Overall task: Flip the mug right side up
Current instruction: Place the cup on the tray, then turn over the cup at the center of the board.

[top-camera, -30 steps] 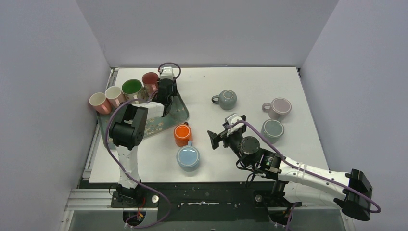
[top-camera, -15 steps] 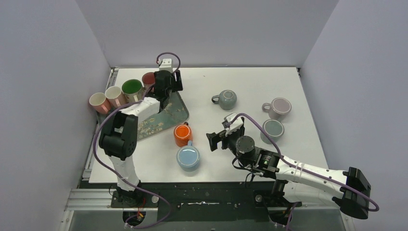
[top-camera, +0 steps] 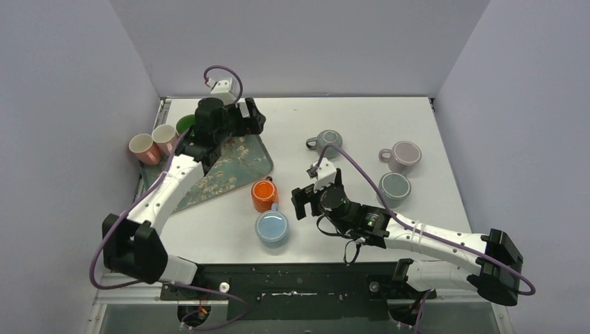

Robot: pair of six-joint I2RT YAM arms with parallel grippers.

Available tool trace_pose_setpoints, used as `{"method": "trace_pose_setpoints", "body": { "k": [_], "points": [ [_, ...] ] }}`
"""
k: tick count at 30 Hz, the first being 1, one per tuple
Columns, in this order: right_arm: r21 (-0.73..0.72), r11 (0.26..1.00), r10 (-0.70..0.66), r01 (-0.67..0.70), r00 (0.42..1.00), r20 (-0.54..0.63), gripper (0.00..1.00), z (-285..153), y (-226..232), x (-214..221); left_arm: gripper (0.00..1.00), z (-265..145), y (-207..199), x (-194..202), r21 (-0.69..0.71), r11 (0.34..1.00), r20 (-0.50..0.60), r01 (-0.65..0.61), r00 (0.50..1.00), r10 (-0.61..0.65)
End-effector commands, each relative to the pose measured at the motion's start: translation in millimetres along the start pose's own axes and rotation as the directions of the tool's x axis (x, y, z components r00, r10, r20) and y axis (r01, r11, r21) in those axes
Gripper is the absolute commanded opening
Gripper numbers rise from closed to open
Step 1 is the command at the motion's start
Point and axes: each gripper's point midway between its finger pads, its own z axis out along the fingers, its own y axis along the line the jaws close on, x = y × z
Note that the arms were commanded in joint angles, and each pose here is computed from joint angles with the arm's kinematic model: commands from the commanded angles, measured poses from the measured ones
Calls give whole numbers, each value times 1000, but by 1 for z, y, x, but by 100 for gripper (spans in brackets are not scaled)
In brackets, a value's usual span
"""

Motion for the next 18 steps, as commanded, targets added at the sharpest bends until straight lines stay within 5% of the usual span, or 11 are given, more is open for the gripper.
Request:
{"method": "trace_pose_setpoints", "body": {
  "k": [1,9,18],
  "points": [
    [-55,997,53,-56,997,-47,100,2,16,-6,97,-52,-3,39,52,999,-134,7,991,0],
    [-113,981,143,-160,980,-140,100,19,47,7,97,-112,34,83,-46,999,-122,-29,992,24],
    [-98,975,176,-198,965,-195,93,48,68,13,97,-156,66,71,-200,976,-18,-81,997,79]
  ]
}}
